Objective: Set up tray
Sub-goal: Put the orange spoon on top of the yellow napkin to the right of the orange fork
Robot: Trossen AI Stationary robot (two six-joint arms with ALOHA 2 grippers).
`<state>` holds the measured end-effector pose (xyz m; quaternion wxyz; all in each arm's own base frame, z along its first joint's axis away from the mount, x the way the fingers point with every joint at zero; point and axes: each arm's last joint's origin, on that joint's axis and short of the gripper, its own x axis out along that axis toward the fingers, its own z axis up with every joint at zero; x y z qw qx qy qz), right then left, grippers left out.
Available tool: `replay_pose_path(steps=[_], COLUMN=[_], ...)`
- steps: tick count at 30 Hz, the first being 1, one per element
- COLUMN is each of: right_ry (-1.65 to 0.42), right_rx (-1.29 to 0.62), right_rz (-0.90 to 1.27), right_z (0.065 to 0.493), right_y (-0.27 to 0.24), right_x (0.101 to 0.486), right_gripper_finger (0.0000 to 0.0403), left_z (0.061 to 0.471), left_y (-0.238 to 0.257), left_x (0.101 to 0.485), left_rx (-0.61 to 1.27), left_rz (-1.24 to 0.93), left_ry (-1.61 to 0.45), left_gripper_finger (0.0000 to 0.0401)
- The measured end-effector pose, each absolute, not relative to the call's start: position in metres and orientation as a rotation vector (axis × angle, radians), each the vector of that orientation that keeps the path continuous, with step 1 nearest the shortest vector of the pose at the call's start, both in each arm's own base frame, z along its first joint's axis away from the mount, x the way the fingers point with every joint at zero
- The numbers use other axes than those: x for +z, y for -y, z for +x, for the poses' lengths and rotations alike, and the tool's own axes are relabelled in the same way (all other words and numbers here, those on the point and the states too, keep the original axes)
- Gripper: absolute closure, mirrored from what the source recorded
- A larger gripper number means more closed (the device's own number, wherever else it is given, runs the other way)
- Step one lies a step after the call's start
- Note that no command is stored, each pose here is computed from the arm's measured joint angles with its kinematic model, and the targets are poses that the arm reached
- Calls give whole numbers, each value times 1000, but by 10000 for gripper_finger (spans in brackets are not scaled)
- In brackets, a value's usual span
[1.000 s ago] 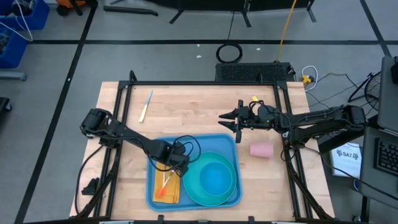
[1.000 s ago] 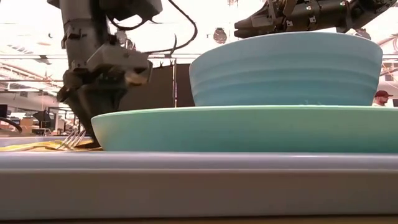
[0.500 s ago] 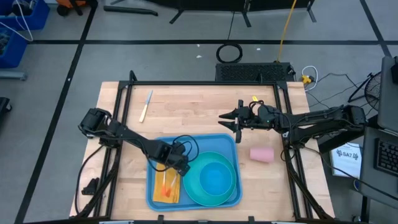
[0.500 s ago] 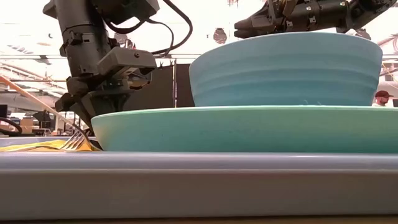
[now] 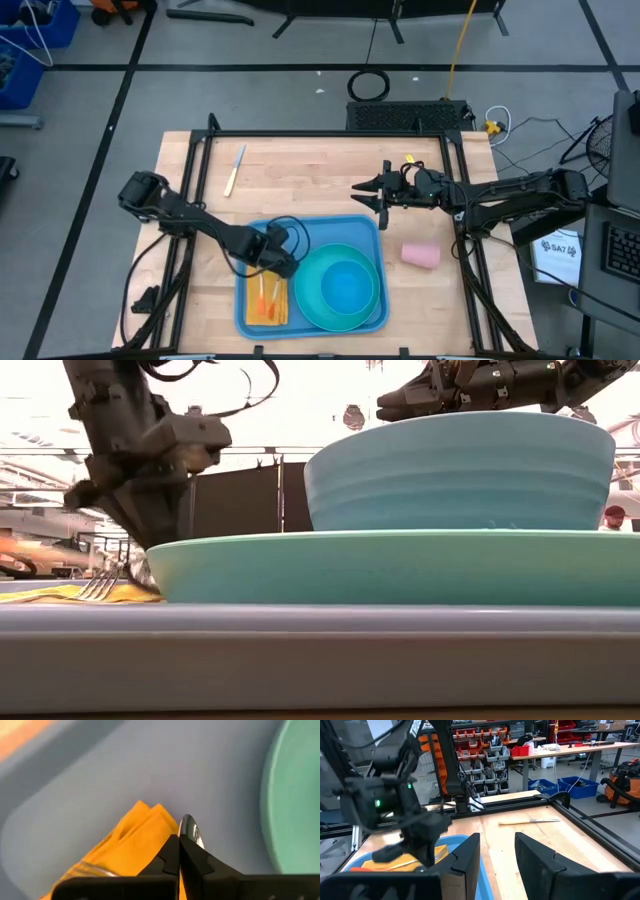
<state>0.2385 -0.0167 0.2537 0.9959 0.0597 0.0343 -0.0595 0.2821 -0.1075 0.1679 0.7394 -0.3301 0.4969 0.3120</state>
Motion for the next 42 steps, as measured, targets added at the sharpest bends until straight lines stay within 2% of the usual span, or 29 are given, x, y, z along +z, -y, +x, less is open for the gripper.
replay_pose_path(steps=[5, 13, 25, 42], right_ry=[-69, -69, -69, -69], right_rx=[-119, -119, -119, -119], right_rz=[120, 120, 120, 120], right_z=[238, 238, 238, 238], right_y=[17, 17, 17, 17], right_x=[254, 254, 254, 254], right_gripper_finger=[289, 289, 289, 289], left_z=[275, 263, 243, 228], left_y=[113, 127, 137, 135], left_x=[179, 176, 175, 146], left_rx=[726, 825, 946, 972], left_rz=[-729, -707, -698, -779], left_ry=[-1000, -927, -894, -865], left_gripper_finger=[401, 401, 401, 400])
